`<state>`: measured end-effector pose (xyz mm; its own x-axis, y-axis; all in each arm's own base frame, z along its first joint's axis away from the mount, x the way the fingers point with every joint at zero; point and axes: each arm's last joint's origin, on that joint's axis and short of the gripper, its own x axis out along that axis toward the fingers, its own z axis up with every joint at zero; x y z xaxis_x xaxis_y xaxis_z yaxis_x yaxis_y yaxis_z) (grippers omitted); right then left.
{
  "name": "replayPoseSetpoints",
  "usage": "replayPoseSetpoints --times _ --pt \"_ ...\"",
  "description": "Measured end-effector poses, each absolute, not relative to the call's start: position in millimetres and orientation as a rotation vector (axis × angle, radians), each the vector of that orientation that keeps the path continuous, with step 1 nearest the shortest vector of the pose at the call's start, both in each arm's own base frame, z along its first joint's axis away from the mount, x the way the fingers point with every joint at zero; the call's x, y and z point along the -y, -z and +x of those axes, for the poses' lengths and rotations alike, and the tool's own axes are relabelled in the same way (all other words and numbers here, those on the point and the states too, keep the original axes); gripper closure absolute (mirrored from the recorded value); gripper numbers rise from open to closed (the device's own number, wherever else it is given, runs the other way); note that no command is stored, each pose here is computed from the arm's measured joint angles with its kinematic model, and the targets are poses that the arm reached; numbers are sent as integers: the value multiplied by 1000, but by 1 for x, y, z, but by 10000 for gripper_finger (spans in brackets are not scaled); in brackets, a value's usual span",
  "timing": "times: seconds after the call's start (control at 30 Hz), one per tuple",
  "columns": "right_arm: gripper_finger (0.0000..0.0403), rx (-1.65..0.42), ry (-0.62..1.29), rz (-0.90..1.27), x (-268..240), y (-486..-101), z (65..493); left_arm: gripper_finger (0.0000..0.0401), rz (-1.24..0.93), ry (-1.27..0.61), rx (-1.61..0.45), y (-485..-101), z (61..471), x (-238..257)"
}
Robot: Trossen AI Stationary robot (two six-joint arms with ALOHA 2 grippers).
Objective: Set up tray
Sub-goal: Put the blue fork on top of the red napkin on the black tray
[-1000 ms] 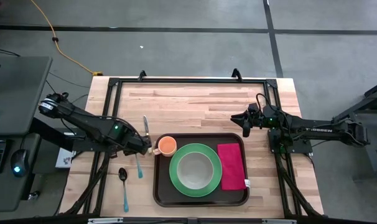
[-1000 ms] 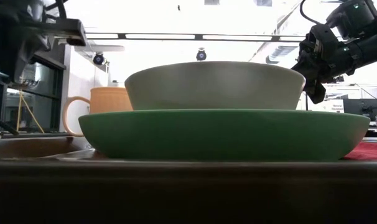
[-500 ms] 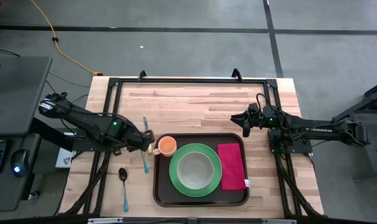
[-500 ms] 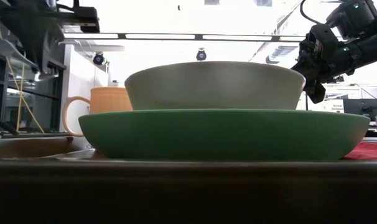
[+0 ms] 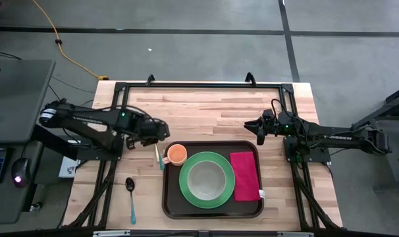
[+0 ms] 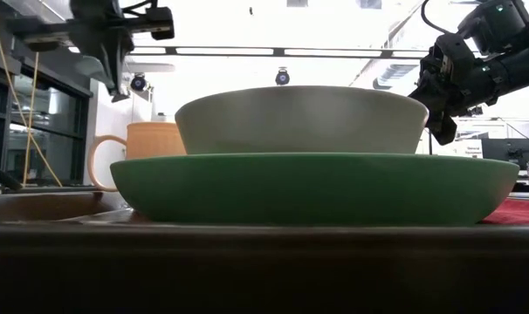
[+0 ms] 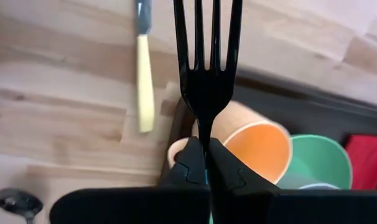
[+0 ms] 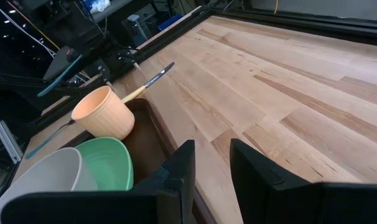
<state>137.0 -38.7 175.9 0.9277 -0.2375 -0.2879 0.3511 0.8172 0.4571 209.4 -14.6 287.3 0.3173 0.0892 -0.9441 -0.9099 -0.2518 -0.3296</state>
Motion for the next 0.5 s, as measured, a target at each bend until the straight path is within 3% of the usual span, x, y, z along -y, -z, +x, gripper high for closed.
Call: replayPoseSetpoints --times 0.5 --pt "324 -210 314 526 39 -177 137 380 -1452 -1035 -631 -302 224 -34"
